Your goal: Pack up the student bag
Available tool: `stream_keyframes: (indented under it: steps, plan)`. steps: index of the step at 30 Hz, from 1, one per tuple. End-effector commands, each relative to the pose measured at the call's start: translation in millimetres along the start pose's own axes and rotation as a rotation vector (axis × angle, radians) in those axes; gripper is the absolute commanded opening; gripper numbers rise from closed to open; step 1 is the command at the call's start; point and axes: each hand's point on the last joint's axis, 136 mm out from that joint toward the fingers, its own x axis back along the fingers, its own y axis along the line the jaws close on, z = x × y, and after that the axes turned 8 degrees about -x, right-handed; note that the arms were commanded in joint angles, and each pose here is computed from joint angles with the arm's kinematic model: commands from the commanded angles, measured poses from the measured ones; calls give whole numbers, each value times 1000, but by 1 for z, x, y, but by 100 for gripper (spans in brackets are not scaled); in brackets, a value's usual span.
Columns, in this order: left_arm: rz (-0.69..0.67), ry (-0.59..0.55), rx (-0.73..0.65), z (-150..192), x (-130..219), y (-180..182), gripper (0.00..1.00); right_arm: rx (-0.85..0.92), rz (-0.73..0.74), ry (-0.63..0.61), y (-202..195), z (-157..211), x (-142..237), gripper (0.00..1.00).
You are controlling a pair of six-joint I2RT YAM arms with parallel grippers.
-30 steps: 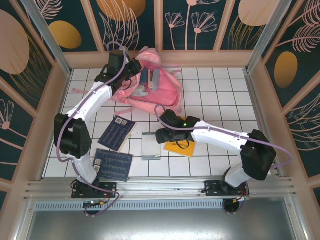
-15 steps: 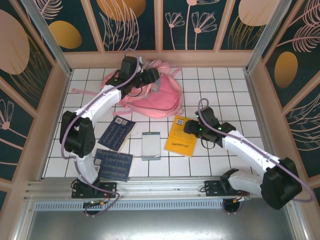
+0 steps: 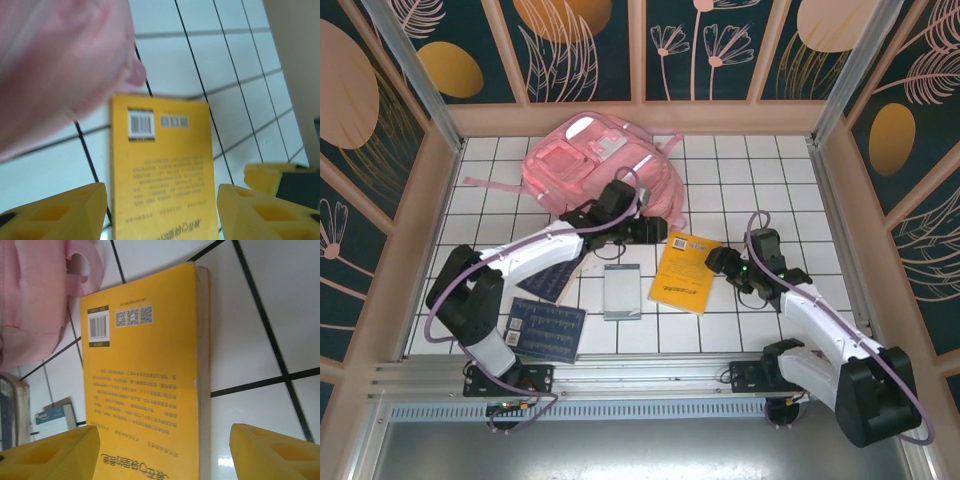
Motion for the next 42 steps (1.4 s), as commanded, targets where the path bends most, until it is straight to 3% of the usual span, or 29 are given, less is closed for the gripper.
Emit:
stream_keyframes:
  steps: [1, 7, 17, 29, 42]
  plan:
    - [3, 84, -3, 30, -30, 7, 60, -1, -111, 81, 16, 10, -6, 69]
    - [-56, 163, 6, 57, -60, 23, 60, -1, -55, 134, 0, 19, -19, 69]
    - [12, 254, 64, 86, -94, 20, 59, -11, 5, 150, -16, 20, -35, 67]
    - [56, 262, 64, 85, -101, 12, 56, -36, -73, 216, -4, 27, -50, 61]
    - [43, 265, 57, 89, -102, 15, 54, -5, -126, 182, 21, 15, -30, 46]
